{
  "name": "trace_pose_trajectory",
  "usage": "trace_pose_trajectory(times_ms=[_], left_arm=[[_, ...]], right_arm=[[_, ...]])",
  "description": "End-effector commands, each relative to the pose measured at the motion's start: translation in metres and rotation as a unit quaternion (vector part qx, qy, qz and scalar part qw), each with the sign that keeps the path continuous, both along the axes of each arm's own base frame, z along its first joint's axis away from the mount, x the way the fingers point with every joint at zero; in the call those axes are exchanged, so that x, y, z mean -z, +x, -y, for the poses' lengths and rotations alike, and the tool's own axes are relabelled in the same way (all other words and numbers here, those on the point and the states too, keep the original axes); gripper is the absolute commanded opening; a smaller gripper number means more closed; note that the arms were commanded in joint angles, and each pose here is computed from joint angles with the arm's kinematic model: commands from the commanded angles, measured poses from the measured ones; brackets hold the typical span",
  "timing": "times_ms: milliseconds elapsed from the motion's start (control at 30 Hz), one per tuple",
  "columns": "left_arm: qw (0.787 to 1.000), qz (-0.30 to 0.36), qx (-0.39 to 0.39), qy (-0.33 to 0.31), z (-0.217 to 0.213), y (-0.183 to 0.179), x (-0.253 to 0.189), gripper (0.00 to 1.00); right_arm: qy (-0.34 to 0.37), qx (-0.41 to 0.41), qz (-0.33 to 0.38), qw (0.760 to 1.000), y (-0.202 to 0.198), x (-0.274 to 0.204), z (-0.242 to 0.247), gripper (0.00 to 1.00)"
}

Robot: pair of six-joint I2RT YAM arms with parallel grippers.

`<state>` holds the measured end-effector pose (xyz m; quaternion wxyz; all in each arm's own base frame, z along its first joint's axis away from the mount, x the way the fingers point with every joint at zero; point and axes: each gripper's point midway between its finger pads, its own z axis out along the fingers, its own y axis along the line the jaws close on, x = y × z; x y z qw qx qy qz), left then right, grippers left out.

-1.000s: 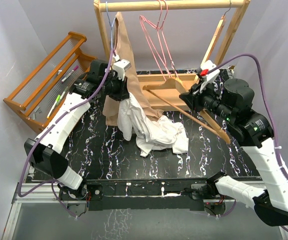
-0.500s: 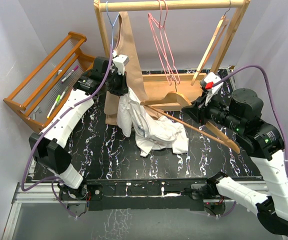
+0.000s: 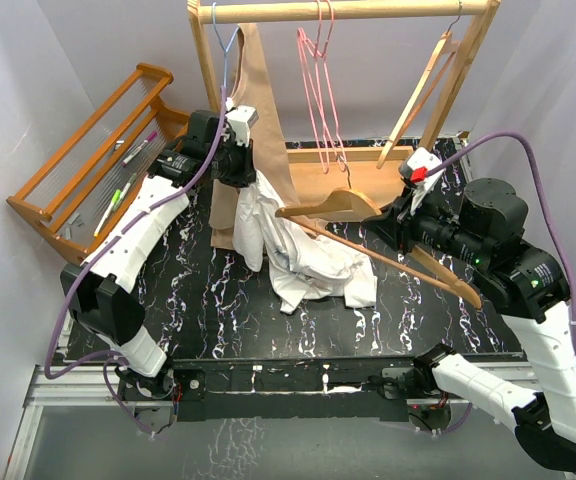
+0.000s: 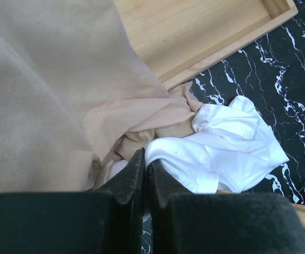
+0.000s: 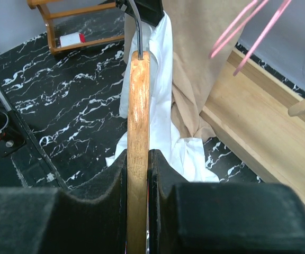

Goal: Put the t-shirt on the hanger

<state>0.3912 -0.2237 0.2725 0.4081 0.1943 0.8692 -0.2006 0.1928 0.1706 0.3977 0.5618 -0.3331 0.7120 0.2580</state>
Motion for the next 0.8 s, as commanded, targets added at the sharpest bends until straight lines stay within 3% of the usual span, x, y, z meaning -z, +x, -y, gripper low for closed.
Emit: trace_pose_trajectory(times_ms=[0,500,767], left_arm=[[0.999,0.026,0.004,-0.018,0.003,0.004,-0.025,0.0],[0.998,-0.003,0.042,-0.039,0.012,-0.016,-0.033,0.0],[0.997,-0.017,0.066,-0.042,0.016,-0.025,-0.032,0.0]], right_arm=[[0.039,-0.007,0.056,0.998,0.008,-0.028,-0.008,0.08],[0.048,0.074,0.103,0.991,0.033,-0.029,0.01,0.08],[0.048,0.066,0.106,0.991,0.034,-0.028,0.007,0.08]])
